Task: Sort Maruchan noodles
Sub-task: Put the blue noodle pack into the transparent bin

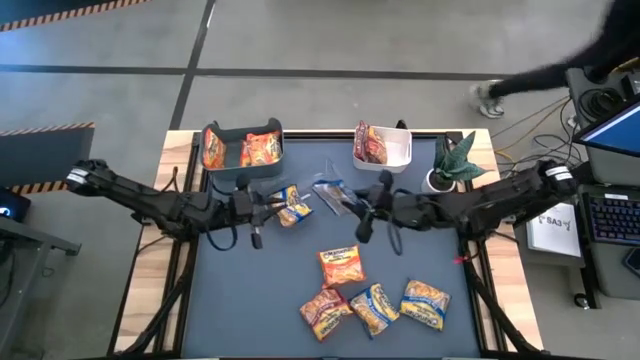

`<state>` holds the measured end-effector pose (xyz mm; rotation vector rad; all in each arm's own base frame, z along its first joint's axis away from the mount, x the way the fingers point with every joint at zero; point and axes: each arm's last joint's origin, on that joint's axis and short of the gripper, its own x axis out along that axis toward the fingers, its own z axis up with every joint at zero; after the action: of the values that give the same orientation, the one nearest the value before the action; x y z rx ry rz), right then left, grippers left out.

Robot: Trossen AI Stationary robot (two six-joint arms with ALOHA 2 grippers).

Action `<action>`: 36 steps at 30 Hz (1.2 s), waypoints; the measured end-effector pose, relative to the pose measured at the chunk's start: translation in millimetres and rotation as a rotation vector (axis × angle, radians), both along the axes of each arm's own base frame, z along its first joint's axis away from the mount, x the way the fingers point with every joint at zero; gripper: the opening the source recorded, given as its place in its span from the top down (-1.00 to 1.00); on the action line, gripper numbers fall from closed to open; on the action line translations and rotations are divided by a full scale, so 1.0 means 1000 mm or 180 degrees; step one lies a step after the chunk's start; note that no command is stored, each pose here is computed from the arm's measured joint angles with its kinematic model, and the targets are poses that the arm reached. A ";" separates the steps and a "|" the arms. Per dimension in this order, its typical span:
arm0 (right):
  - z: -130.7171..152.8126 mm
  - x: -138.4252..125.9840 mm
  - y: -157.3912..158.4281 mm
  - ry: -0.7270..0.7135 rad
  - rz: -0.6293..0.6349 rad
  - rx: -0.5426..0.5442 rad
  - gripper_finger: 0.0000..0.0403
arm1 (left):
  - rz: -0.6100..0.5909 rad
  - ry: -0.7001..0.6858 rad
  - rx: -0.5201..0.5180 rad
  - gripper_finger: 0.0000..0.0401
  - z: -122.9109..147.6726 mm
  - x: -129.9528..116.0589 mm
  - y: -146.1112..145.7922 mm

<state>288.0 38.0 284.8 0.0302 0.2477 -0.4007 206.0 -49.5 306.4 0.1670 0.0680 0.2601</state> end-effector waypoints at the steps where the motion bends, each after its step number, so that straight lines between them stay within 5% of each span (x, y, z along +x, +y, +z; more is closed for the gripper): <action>1: 0.001 0.008 -0.002 0.0085 0.0022 -0.0172 0.38 | -0.0004 0.0038 0.0011 0.82 -0.004 -0.003 0.001; 8: -0.017 0.064 -0.014 0.1046 0.0541 -0.1703 0.38 | 0.0042 -0.0021 0.0009 0.82 -0.008 -0.014 0.004; 17: -0.059 0.126 -0.030 0.1870 0.0937 -0.2846 0.38 | 0.0024 -0.0038 -0.0022 0.82 -0.008 -0.021 0.006; 27: -0.080 0.143 -0.053 0.1901 0.1196 -0.2859 0.38 | 0.0010 -0.0038 -0.0049 0.82 -0.008 -0.021 0.005; 36: -0.079 0.144 -0.072 0.1623 0.1317 -0.2535 0.38 | 0.0004 -0.0033 -0.0051 0.82 -0.009 -0.020 0.005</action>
<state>432.3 -34.4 205.7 -0.9018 0.5690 -0.0643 185.7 -44.9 297.9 0.1497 0.0600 0.2616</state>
